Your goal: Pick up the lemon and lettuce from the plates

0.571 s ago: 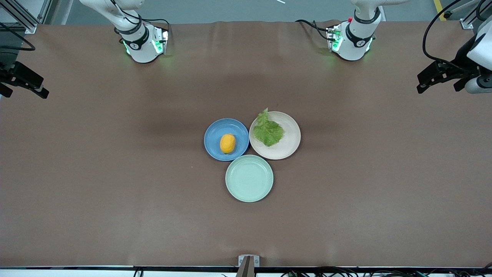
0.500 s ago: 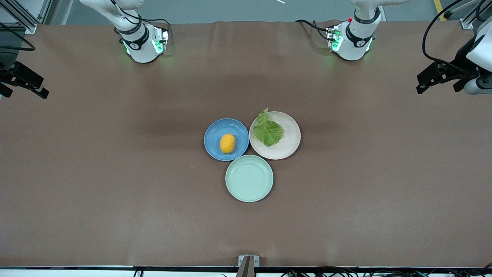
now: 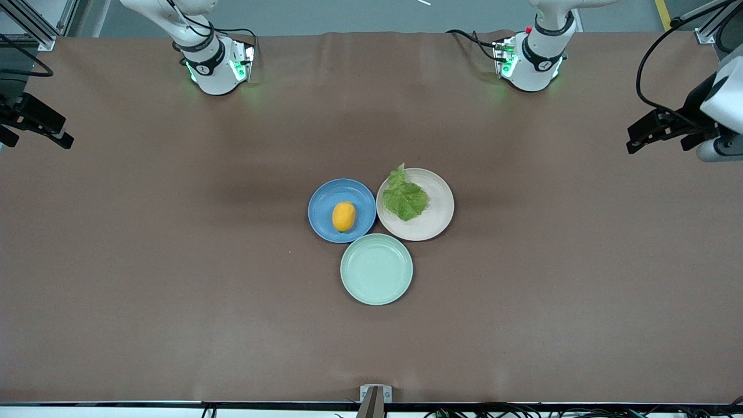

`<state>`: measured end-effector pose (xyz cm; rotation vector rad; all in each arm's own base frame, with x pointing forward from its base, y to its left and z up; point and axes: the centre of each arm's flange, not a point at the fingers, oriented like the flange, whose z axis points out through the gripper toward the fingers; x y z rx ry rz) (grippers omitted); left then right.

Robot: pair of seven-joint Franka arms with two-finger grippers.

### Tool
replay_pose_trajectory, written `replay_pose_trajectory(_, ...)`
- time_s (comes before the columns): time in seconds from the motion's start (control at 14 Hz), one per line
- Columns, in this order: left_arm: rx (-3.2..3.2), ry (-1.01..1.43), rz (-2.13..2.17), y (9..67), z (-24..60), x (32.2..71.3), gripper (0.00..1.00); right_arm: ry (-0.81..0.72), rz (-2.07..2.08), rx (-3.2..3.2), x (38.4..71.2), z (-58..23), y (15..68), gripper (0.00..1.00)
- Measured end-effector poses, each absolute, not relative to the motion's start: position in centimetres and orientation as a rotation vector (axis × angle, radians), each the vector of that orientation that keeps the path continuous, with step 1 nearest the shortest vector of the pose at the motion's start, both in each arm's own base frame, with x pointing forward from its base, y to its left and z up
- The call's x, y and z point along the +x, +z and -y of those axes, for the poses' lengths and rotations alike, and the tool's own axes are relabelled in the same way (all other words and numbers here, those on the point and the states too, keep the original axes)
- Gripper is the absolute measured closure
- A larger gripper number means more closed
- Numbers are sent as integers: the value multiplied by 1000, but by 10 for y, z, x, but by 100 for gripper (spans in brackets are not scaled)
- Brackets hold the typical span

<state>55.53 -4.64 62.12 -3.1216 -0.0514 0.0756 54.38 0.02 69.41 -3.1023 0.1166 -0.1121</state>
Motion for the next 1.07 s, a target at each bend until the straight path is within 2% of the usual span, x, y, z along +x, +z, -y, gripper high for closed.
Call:
replay_pose_trajectory(0.21, -3107, 253, 43, 555, 78, 581, 0, -105, -66, -3102, 544, -18, 693, 0)
replay_pose_trajectory(0.5, -3075, 309, 178, 457, 191, 593, 0, -19, 19, -3101, 548, -119, 665, 0)
replay_pose_trajectory(0.86, -2994, 279, 536, 341, 331, 545, 0, 232, 181, -3128, 553, -248, 570, 0)
replay_pose_trajectory(1.07, -2949, 245, 771, 289, 382, 520, 1, 257, 168, -3143, 543, -343, 495, 0)
